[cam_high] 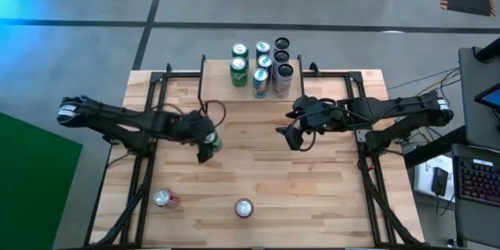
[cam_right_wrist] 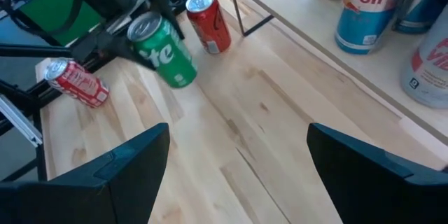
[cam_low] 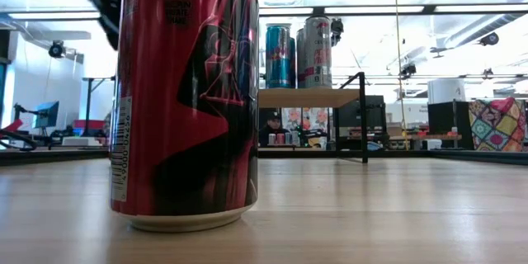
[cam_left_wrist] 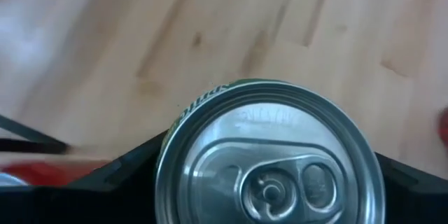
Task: Place canned beverage on shelf
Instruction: Put the green soda can on the shelf aligned with the other green soda can
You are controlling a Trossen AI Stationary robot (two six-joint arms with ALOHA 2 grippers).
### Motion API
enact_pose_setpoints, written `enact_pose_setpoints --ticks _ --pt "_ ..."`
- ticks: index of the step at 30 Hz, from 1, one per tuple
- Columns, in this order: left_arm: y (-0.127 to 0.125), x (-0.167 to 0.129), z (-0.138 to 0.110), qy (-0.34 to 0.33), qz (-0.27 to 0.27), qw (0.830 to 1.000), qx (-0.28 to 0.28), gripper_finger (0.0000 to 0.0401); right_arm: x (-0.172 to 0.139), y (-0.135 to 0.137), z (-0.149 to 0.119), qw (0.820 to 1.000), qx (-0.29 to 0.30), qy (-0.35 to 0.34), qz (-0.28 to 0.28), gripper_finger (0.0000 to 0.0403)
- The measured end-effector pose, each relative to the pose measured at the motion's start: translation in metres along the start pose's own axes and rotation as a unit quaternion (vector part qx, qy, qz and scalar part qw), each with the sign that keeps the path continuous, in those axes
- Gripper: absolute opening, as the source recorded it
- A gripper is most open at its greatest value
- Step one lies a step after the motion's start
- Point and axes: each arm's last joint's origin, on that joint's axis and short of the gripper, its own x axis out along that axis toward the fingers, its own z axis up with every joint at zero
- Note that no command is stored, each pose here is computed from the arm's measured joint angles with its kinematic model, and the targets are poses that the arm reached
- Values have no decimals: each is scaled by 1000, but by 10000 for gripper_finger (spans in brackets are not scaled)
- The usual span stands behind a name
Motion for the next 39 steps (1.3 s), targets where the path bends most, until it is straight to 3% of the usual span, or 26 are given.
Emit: enact_pose_setpoints --ticks 11,22,29,39 --pt "23 -3 75 27 34 998 48 308 -2 -4 -4 1000 5 22 -18 327" --pt "68 -19 128 -21 71 997 23 309 -14 -7 -12 999 -9 25 -43 327" --pt "96 -8 148 -9 82 997 9 309 -16 -9 -12 998 -14 20 -50 327" --pt "112 11 158 -4 78 997 -19 309 -18 -9 -13 998 -10 21 -50 327"
